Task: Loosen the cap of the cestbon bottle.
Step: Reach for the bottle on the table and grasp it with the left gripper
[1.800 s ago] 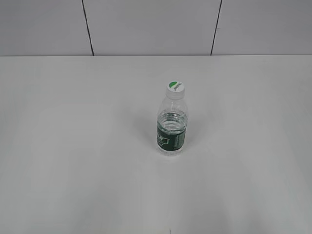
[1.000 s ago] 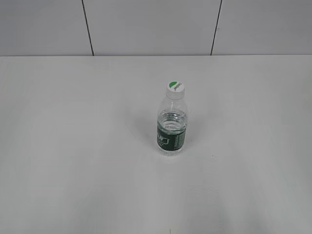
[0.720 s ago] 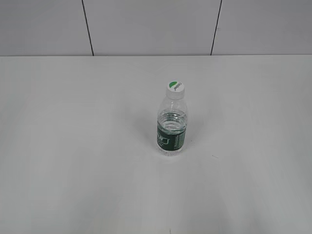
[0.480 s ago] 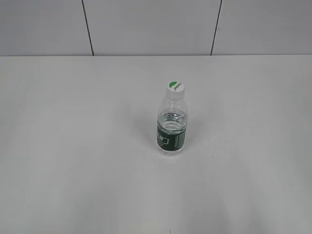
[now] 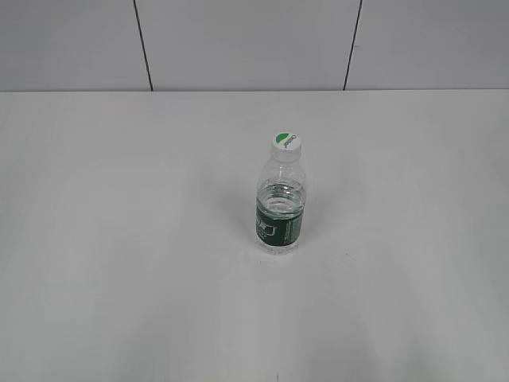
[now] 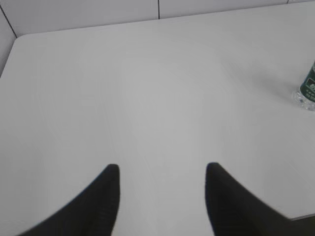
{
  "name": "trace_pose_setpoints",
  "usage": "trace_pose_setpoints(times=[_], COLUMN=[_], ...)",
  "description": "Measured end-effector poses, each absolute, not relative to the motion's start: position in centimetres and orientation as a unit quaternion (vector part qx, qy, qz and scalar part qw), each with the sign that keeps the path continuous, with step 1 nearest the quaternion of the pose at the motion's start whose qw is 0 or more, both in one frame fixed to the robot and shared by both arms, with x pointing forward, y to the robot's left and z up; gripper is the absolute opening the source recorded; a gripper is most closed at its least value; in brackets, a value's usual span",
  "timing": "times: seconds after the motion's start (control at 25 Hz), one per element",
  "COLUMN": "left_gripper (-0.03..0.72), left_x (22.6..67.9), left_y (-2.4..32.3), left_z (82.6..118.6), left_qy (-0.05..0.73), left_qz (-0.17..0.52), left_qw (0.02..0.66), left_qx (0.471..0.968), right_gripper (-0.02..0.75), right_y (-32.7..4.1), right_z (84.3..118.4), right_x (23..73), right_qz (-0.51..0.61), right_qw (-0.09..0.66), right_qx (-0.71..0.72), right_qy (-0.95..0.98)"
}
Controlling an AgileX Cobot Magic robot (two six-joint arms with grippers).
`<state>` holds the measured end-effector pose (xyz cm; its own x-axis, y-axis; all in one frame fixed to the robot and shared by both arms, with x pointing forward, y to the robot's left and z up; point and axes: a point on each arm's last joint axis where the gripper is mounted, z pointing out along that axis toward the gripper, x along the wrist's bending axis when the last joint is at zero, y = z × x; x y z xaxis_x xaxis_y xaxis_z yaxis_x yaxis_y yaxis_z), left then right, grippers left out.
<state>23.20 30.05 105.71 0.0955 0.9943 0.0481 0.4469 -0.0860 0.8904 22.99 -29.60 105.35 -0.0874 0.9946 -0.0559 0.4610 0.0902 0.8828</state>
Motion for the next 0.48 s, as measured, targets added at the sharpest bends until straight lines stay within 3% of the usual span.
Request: trace_pose_setpoints(times=[0.2,0.28,0.48], left_gripper=[0.581,0.603,0.568], left_x=[24.1,24.7,26.3], left_y=[30.0,30.0,29.9], left_z=[106.4,107.1,108.9], left_qy=[0.566,0.557,0.518], left_qz=[0.362,0.379,0.436], left_qw=[0.369,0.385,0.436], left_qx=[0.642,0.631,0.593], right_gripper=[0.443,0.443,0.443], right_y=[-29.6,-29.6,-29.6], right_z=[105.9,106.5,108.0], right_x=[23.2,23.4,23.9], right_qz=[0.369,0.383,0.421], right_qw=[0.37,0.384,0.437], right_qx=[0.565,0.557,0.52], right_qy=[0.638,0.629,0.601])
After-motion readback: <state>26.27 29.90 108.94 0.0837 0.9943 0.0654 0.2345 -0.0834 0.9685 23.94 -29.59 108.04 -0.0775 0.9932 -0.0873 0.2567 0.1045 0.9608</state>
